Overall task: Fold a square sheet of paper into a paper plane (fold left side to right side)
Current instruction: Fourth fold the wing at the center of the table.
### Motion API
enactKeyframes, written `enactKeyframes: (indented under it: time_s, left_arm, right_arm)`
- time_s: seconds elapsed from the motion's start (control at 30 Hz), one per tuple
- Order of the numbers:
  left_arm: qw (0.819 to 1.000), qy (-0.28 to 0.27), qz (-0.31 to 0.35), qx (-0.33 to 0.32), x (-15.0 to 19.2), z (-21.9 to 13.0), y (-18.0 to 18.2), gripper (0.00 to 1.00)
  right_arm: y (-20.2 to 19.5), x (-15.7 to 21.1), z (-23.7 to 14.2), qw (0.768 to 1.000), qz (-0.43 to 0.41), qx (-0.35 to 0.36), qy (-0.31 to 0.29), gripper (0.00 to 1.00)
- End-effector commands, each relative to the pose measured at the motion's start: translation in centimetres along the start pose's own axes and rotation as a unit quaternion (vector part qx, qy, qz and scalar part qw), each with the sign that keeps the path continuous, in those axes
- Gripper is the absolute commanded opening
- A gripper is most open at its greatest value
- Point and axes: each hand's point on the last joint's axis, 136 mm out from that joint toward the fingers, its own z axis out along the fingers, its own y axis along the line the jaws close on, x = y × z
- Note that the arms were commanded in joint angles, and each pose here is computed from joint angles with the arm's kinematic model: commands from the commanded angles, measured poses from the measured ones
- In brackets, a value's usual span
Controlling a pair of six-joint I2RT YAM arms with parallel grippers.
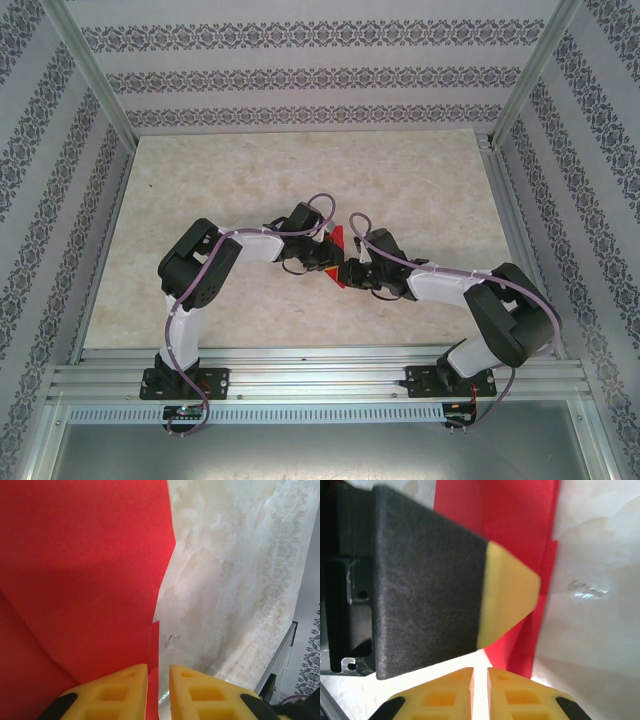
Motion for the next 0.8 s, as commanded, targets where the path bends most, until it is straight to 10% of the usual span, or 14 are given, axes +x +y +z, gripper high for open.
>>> enactKeyframes:
  time_s: [0.0, 0.77]
  left_arm:
    - [1.0, 0.003, -0.004, -0.028, 0.3, 1.0, 1.2, 0.21]
    - [0.999, 0.003, -0.005, -0.034, 0.4, 1.0, 1.5, 0.21]
  right_arm:
    - [2.1, -1.1, 0.3, 0.999, -0.011, -0.03, -0.016, 0.15]
    - [-1.6, 0.3, 1.0, 0.998, -0.004, 0.055, 0.01, 0.16]
